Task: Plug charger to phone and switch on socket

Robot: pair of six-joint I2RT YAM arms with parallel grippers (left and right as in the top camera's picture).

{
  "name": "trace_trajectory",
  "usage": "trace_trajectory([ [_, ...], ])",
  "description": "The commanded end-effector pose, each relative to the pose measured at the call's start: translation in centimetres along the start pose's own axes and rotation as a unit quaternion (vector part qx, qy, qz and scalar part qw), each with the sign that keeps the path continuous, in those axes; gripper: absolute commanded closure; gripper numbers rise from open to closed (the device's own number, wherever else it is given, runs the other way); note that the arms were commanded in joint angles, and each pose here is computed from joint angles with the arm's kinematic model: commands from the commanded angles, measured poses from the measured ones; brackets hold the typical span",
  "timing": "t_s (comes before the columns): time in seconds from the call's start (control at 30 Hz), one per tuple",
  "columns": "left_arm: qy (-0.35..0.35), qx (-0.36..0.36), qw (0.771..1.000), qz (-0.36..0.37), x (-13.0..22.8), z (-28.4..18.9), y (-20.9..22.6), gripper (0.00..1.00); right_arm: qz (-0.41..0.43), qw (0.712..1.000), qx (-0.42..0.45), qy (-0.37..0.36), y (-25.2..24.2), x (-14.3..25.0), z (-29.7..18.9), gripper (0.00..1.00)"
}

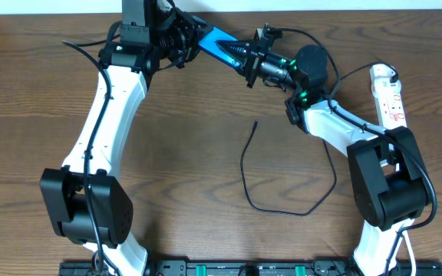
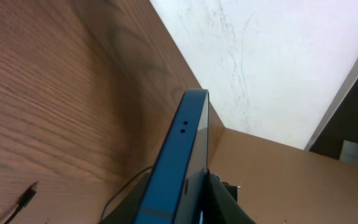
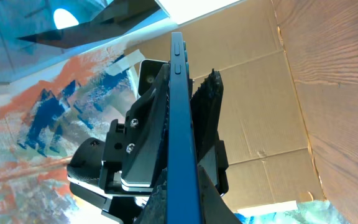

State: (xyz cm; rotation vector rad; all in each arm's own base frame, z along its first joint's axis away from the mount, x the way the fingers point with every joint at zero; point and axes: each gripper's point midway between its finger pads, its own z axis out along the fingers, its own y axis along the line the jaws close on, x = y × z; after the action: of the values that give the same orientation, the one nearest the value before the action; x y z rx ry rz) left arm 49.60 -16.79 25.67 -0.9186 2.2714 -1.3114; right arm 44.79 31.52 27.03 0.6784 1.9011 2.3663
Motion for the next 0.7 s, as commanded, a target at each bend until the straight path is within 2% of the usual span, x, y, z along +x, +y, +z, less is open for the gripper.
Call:
trace_trajectory([
  [0.0, -0.013, 0.004, 1.0, 0.014, -0.18, -0.46, -0.66, 0.81, -0.024, 0.999, -0.006, 0.035, 1.13, 2.1, 1.02, 0.98],
  [0.1, -0.013, 0.004, 1.0, 0.014, -0.17, -0.46, -0.66, 0.92, -0.024, 0.999, -0.006, 0.035, 1.13, 2.1, 1.02, 0.98],
  [0.3, -0.013, 0.004, 1.0, 0.014, -0.17, -0.46, -0.68, 0.93, -0.024, 0.999, -0.006, 0.035, 1.13, 2.1, 1.02, 0.98],
  [0.5, -0.013, 0.004, 1.0, 0.014, -0.16, -0.46, -0.66, 0.92, -0.024, 0.999, -0.006, 0.035, 1.13, 2.1, 1.02, 0.86],
  [0.67, -0.013, 0.004, 1.0, 0.014, -0.16, -0.46, -0.66, 0.93, -0.023, 0.999, -0.005, 0.035, 1.07, 2.06, 1.03, 0.71],
])
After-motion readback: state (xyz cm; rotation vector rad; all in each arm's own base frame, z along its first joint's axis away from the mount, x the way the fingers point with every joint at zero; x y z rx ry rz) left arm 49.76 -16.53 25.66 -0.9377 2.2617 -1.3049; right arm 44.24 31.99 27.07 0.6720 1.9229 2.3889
